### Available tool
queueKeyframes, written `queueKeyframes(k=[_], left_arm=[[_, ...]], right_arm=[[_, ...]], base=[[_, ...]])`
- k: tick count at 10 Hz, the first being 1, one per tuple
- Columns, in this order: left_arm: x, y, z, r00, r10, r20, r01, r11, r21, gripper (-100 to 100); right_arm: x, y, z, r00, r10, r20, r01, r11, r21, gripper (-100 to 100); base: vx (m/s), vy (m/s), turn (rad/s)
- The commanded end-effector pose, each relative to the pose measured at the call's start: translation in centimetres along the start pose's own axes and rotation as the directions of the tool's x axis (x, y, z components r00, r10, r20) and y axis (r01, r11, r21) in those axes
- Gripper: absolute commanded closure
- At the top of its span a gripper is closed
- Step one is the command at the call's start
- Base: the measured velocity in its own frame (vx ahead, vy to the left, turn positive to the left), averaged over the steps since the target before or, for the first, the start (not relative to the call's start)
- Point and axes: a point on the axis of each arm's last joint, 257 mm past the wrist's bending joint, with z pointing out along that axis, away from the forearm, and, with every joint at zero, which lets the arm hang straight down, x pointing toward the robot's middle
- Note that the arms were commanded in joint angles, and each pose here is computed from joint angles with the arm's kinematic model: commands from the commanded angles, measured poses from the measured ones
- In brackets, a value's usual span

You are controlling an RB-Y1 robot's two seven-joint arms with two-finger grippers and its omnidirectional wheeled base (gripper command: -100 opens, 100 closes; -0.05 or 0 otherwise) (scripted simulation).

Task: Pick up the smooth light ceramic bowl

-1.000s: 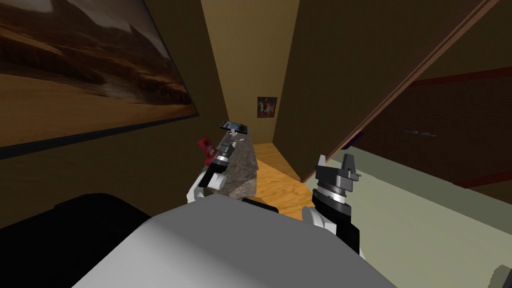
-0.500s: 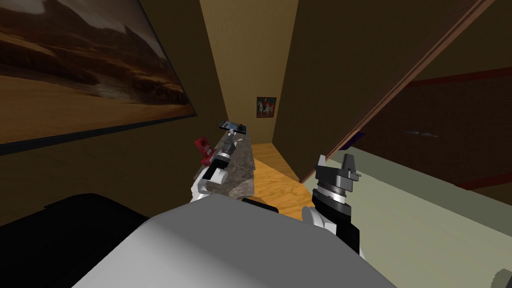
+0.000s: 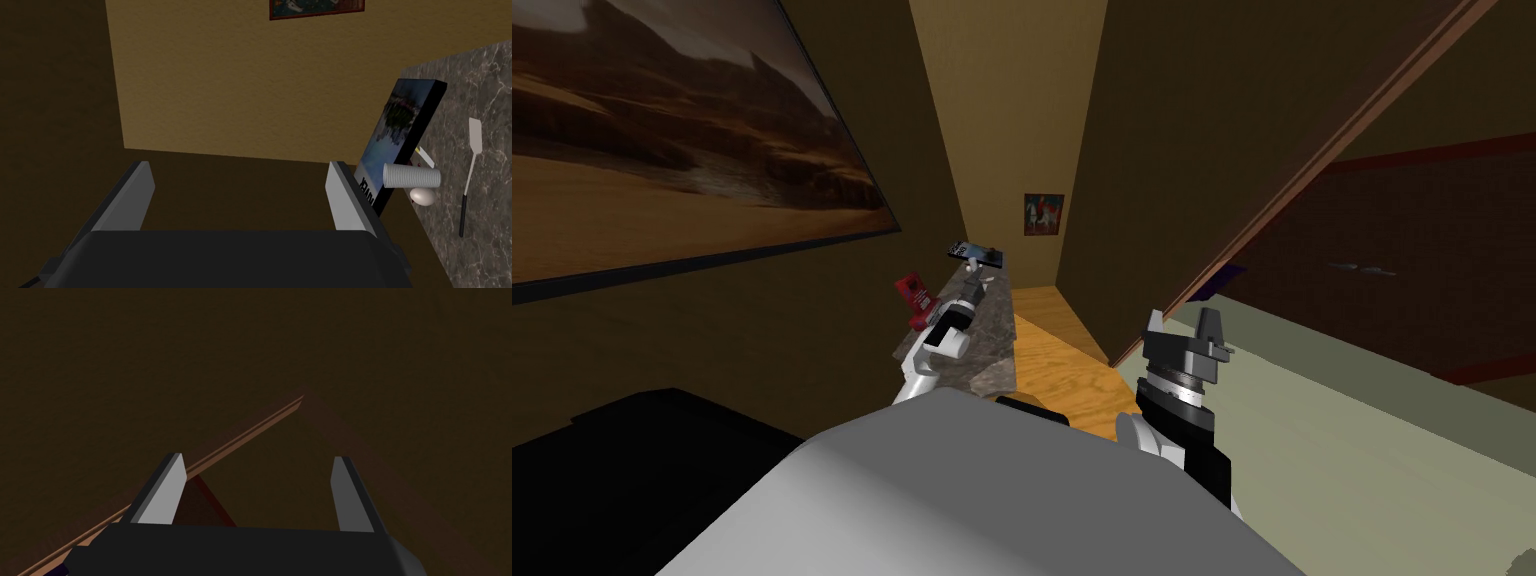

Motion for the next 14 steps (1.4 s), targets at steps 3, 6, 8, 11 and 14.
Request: queueKeyframes(k=[3, 6, 8, 11, 14], left_arm=[[-0.6, 2.1, 1.9, 1.0, -0.002, 0.013, 0.003, 0.997, -0.083, -100], [-0.9, 3.9, 2.6, 1.0, -0.004, 0.021, 0.007, 0.988, -0.153, -100], [-1.2, 5.1, 3.3, 1.0, -0.007, 0.028, 0.012, 0.979, -0.202, -100], [-1.6, 6.5, 4.8, 0.999, -0.013, 0.042, 0.024, 0.963, -0.267, -100], [-1.9, 8.0, 5.1, 0.999, -0.016, 0.05, 0.032, 0.945, -0.327, -100]], right_arm=[[0.0, 0.0, 0.0, 1.0, 0.0, 0.0, 0.0, 1.0, 0.0, 0], [0.0, 0.0, 0.0, 1.0, 0.0, 0.0, 0.0, 1.0, 0.0, 0], [0.0, 0.0, 0.0, 1.0, 0.0, 0.0, 0.0, 1.0, 0.0, 0], [0.0, 0.0, 0.0, 1.0, 0.0, 0.0, 0.0, 1.0, 0.0, 0], [0.0, 0.0, 0.0, 1.0, 0.0, 0.0, 0.0, 1.0, 0.0, 0]], base=[[0.011, -0.066, 0.034], [0.013, -0.06, 0.036], [0.012, -0.051, 0.046], [0.014, -0.045, 0.061], [0.004, -0.017, 0.041]])
